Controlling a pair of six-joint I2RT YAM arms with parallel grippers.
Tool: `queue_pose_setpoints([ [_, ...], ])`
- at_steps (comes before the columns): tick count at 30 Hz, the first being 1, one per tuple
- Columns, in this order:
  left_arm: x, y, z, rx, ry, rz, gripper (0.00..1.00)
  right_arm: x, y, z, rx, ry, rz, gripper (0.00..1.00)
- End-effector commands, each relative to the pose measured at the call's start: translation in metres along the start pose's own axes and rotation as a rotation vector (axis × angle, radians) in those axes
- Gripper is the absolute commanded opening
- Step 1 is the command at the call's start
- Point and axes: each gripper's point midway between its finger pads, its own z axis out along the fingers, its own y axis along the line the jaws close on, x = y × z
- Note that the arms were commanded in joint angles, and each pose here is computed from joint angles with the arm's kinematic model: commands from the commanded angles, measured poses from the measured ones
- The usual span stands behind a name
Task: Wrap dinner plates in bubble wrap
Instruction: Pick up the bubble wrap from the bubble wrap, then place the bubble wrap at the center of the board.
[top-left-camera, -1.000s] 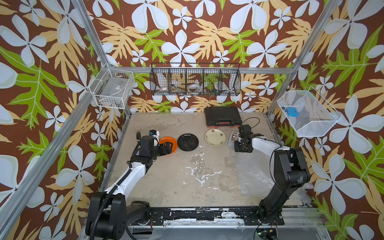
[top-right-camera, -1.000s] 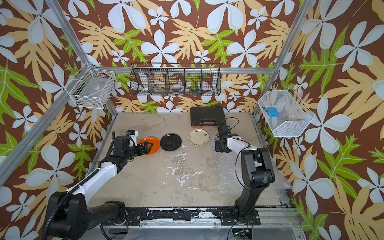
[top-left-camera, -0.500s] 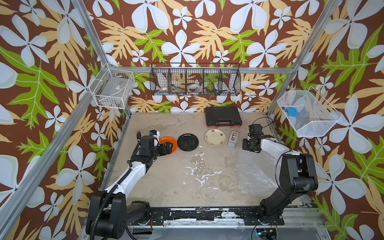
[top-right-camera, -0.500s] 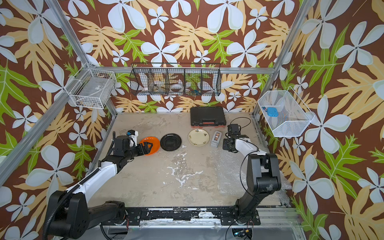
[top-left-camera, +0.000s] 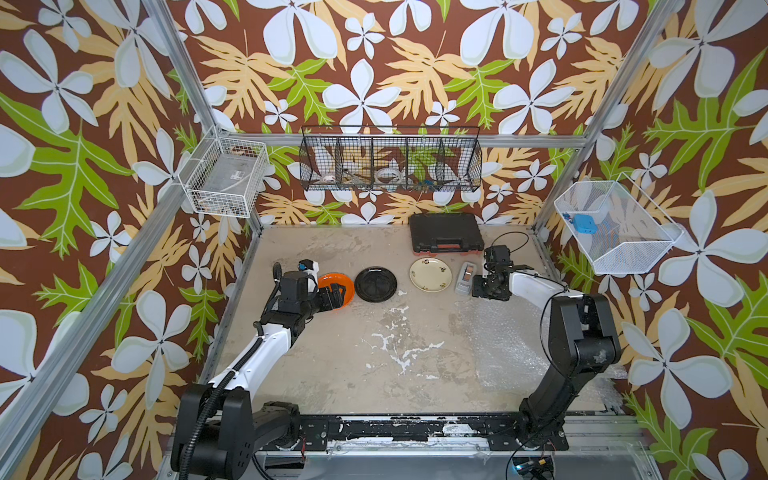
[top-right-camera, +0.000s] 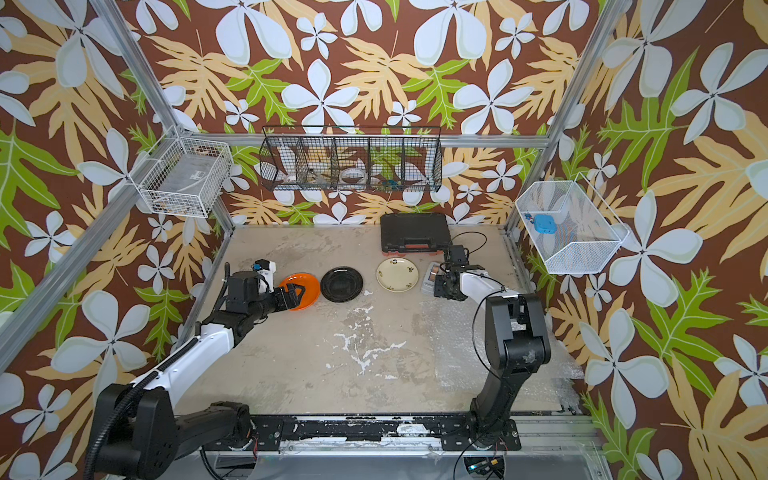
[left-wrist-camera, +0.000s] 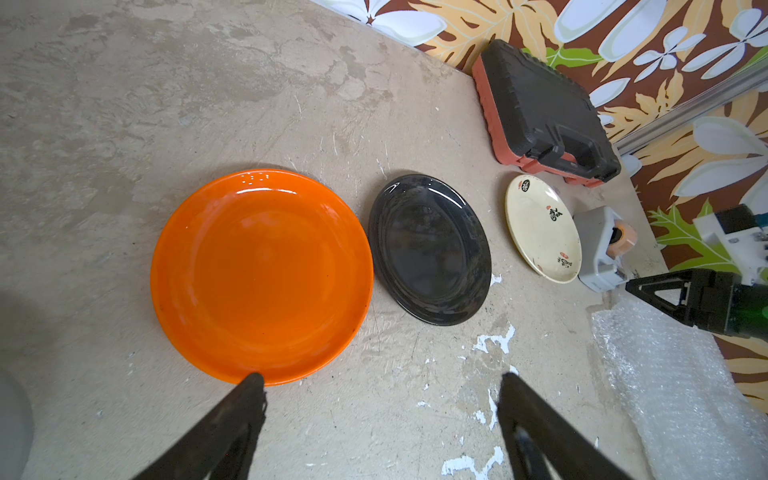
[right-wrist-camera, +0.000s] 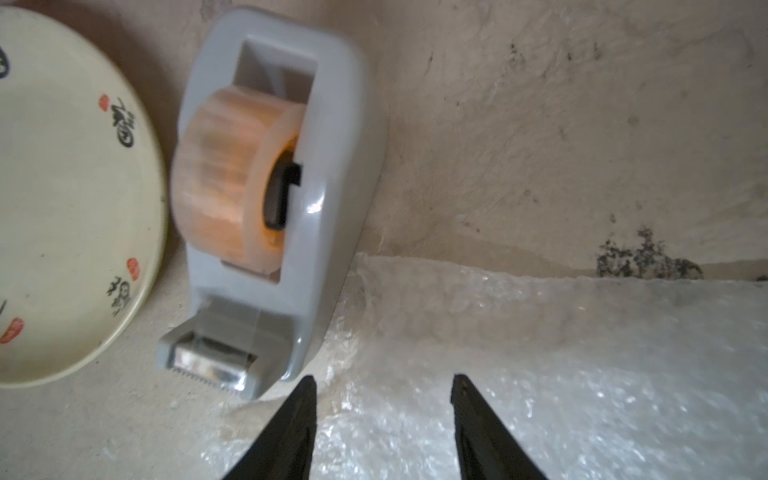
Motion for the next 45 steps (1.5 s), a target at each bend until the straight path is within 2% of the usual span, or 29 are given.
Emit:
queue_pose_setpoints([
  [1, 0.0, 0.001, 0.0, -0.009, 0.001, 0.013, 0.89, -0.003, -0.007, 0.005, 0.052, -0.005, -0.009, 0.51],
  [4, 0.0, 0.002, 0.0, -0.01, 0.004, 0.012, 0.89, -0.001, -0.01, 0.013, 0.06, 0.007, -0.012, 0.48],
  [6, 0.0, 0.002, 0.0, -0.011, 0.004, 0.014, 0.89, -0.001, -0.011, 0.015, 0.065, 0.012, -0.011, 0.41],
  [13, 0.0, 0.002, 0.0, -0.013, 0.003, 0.014, 0.89, -0.012, -0.025, -0.007, 0.108, -0.044, 0.002, 0.01],
  [19, -0.001, 0.001, -0.001, -0.009, 0.002, 0.011, 0.89, -0.022, -0.039, -0.047, 0.128, -0.113, 0.032, 0.0],
  [25, -0.002, -0.002, -0.002, 0.001, -0.003, 0.01, 0.89, -0.009, -0.014, -0.098, 0.008, -0.137, 0.036, 0.0],
  [29, -0.003, -0.008, -0.005, 0.012, 0.003, 0.019, 0.89, 0.018, 0.032, -0.132, -0.125, -0.124, -0.007, 0.0],
  [32, -0.006, -0.017, -0.012, 0.036, 0.001, 0.014, 0.88, 0.041, 0.085, -0.157, -0.255, -0.125, -0.046, 0.0],
  [36, -0.01, -0.03, -0.023, 0.071, -0.007, 0.001, 0.88, 0.075, 0.176, -0.189, -0.473, -0.101, -0.082, 0.0],
  [40, -0.006, -0.031, -0.031, 0.066, 0.013, -0.007, 0.88, 0.103, 0.26, -0.217, -0.665, -0.061, -0.033, 0.0],
  [45, 0.006, -0.028, -0.039, 0.051, 0.049, -0.019, 0.88, 0.127, 0.345, -0.233, -0.812, -0.012, 0.01, 0.0],
])
